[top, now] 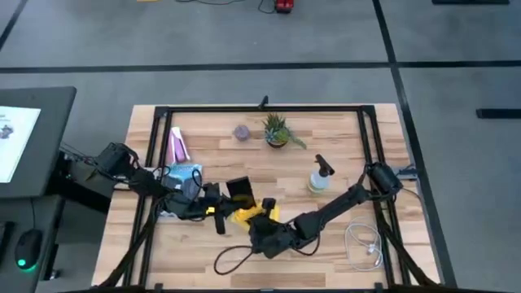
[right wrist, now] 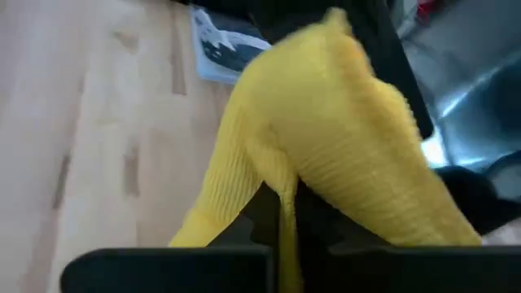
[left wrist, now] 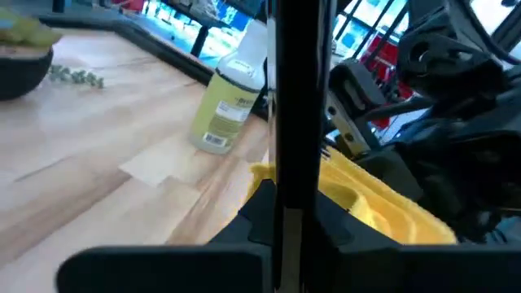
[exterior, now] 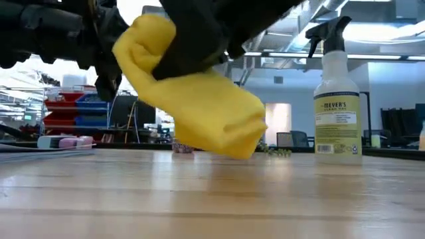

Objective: Apply microfiber cloth
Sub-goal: Wipe the cellphone with the microfiber cloth

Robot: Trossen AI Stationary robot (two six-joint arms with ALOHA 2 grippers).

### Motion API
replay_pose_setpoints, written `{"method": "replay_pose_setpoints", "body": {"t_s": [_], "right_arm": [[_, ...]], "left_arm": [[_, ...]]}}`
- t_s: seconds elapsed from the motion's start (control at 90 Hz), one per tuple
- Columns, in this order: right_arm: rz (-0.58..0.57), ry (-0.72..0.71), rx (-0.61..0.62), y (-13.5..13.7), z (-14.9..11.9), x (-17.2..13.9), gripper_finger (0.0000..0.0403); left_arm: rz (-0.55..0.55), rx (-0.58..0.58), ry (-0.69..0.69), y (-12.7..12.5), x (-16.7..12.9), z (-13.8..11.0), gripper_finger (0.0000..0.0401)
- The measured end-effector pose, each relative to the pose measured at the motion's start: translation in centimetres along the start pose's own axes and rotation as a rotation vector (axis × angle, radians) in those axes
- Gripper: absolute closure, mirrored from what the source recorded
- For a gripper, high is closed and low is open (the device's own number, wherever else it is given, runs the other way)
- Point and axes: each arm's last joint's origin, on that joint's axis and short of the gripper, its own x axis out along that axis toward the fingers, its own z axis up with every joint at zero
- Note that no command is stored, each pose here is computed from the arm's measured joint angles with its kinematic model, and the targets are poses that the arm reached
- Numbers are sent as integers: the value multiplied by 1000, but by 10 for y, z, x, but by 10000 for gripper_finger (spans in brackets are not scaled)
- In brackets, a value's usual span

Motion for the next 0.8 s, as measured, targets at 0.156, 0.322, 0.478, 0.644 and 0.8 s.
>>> {"method": "replay_pose_setpoints", "body": {"t_s": [0.156,0.322,0.478,0.644,0.8], "right_arm": [[-9,-7,-24,-2,5,0,403],[-68,69,-48,-8,-4,4,403],[-111,152,-54,-12,-14,-2,403],[-113,152,-17,-10,-15,-4,403],[-68,50,26,-8,-1,0,403]], "left_arm": [[41,69,21,-1,3,-3,398],[48,97,43,-6,4,-7,398],[45,99,44,-8,1,-8,398],[34,94,45,-9,1,-7,398],[20,89,47,-10,1,-7,398]]}}
